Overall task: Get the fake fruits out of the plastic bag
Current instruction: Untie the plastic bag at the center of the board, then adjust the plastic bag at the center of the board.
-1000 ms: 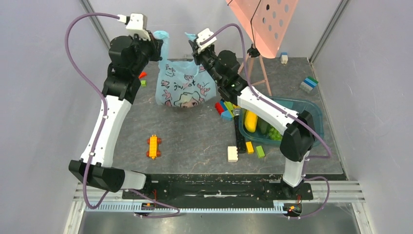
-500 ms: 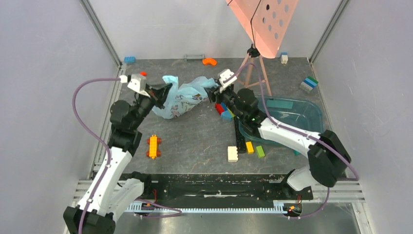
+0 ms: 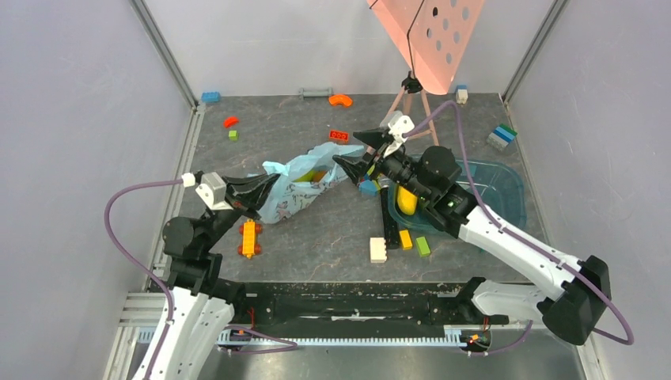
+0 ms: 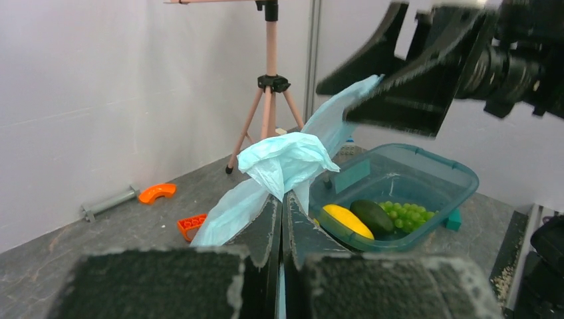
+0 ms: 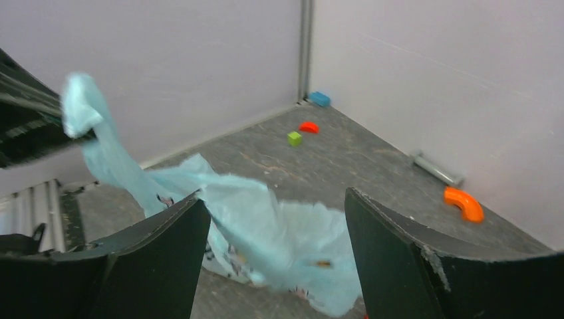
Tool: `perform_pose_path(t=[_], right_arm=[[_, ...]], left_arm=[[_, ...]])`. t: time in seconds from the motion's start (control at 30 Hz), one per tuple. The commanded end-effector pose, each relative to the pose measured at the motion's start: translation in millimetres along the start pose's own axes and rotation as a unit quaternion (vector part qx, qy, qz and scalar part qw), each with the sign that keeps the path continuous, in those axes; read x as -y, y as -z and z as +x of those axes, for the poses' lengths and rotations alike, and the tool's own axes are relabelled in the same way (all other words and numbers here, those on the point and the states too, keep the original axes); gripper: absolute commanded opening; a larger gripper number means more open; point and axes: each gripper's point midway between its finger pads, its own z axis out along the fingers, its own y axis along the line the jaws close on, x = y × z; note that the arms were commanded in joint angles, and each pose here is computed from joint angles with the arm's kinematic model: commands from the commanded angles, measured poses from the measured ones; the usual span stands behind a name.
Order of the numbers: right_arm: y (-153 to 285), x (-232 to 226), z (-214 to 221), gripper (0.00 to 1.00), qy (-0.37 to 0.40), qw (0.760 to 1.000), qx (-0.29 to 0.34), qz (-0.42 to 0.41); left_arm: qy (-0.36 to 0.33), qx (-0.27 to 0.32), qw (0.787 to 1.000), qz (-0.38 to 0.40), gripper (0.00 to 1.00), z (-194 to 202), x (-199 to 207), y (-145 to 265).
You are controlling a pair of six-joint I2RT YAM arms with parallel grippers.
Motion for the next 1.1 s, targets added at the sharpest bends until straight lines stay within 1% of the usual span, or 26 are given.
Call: perform_pose_path(t=[0.0, 0.13, 0.27, 0.3, 0.37, 0.4, 0.43, 0.53, 0.57, 0.63, 0.73, 0.8, 1.07], right_arm=[[3, -31, -60, 0.76, -0.033, 0.996, 0.024, -0.074], [-3, -44, -90, 0.76, -0.061, 0.992, 0.029, -0.105], [-9, -51, -98, 0.75, -0.085, 0.989, 0.025, -0.118], [-12, -53, -98, 0.73, -0.092, 0.988, 0.02, -0.123], [-17, -63, -93, 0.63, -0.103, 0.984, 0.006, -0.146], [-21, -68, -87, 0.58, -0.108, 0.982, -0.005, -0.154], [-24, -74, -81, 0.51, -0.113, 0.98, -0.018, -0.163], [-37, -94, -47, 0.34, -0.12, 0.974, -0.074, -0.177], [-40, -100, -34, 0.3, -0.118, 0.973, -0.096, -0.176], [-46, -110, -4, 0.19, -0.117, 0.969, -0.14, -0.166], [-51, -108, 35, 0.04, -0.116, 0.966, -0.19, -0.128], [-53, -101, 56, 0.0, -0.116, 0.965, -0.216, -0.099], [-49, -101, 103, 0.0, -0.123, 0.95, -0.274, -0.08]], left_arm=[[-0.007, -0.018, 1.0, 0.017, 0.02, 13, 8, 9], [-0.006, -0.02, 1.0, 0.017, 0.02, 19, 12, 17], [-0.004, -0.02, 1.0, 0.015, 0.02, 22, 13, 21], [-0.006, -0.019, 1.0, 0.015, 0.02, 22, 14, 22], [-0.01, -0.019, 1.0, 0.013, 0.02, 22, 14, 25], [-0.011, -0.02, 1.0, 0.011, 0.02, 23, 14, 25], [-0.013, -0.02, 1.0, 0.01, 0.02, 23, 14, 26], [-0.015, -0.02, 1.0, 0.012, 0.02, 24, 15, 28], [-0.016, -0.019, 1.0, 0.013, 0.02, 24, 15, 28], [-0.017, -0.018, 1.0, 0.014, 0.02, 23, 16, 29], [-0.023, -0.017, 0.999, 0.019, 0.02, 22, 19, 31], [-0.027, -0.018, 0.999, 0.019, 0.02, 22, 19, 32], [-0.038, -0.023, 0.999, 0.03, 0.02, 25, 23, 34]])
